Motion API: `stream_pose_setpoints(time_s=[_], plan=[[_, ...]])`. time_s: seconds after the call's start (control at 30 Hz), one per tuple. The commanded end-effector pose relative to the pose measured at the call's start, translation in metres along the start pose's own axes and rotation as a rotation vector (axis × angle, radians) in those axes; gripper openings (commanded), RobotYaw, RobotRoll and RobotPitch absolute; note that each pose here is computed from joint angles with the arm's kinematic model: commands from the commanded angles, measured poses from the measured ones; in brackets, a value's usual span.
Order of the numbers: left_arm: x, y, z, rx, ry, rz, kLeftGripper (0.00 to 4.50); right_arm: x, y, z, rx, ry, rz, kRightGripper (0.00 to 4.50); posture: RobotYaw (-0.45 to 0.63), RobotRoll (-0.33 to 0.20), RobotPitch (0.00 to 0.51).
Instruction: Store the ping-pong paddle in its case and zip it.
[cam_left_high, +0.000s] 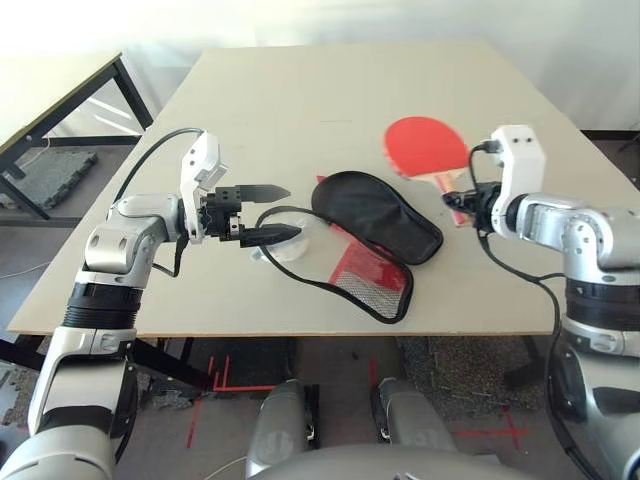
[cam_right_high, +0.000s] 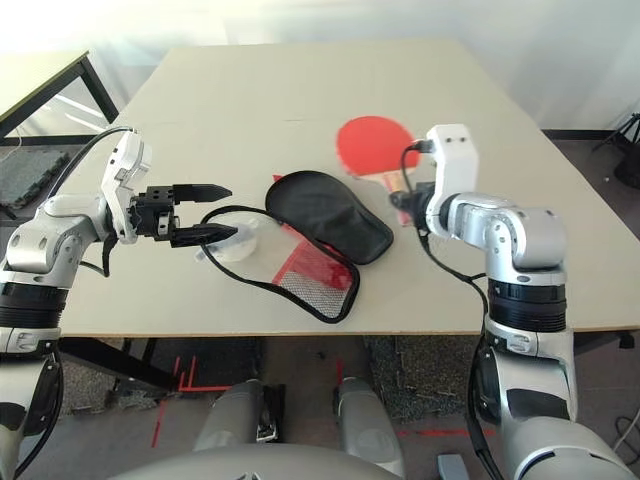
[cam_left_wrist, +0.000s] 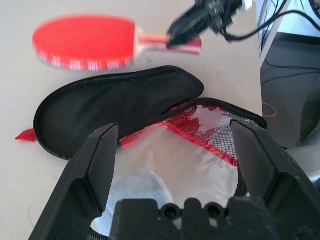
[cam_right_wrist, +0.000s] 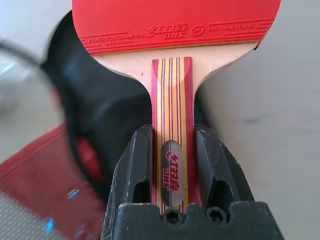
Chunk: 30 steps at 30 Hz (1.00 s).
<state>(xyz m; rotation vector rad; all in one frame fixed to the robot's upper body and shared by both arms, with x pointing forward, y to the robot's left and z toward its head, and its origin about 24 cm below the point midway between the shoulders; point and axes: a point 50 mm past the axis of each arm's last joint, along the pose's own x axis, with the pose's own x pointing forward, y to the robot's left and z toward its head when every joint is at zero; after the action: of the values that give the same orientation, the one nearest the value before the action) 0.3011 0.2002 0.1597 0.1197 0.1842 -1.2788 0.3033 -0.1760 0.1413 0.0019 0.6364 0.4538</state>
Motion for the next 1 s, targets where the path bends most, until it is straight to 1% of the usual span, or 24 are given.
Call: stream_pose_setpoints(time_s=[0.03,0.23,0.33,0.7,1.0], plan=[[0.004,-0.003,-0.001,0.005,-0.004,-0.016,4.5,0.005,0.009,-0.001,-0.045,0.027,0.039,1.08,-0.04,0.0,0.042],[0.008,-0.007,0.001,0.005,-0.014,-0.019,4.5,0.02,0.019,-0.01,-0.108,0.101,0.093,1.08,-0.03,0.0,0.041],[0.008,-0.008,0.003,0.005,-0.015,-0.017,4.5,0.026,0.018,-0.016,-0.141,0.13,0.098,1.08,-0.02,0.0,0.04],[0.006,-0.007,0.0,0.002,-0.017,-0.017,4.5,0.037,0.012,-0.017,-0.187,0.152,0.111,1.08,-0.02,0.0,0.042],[0.004,-0.007,0.0,0.004,-0.015,-0.01,4.5,0.044,0.012,-0.017,-0.203,0.156,0.136,1.08,-0.01,0.0,0.041]])
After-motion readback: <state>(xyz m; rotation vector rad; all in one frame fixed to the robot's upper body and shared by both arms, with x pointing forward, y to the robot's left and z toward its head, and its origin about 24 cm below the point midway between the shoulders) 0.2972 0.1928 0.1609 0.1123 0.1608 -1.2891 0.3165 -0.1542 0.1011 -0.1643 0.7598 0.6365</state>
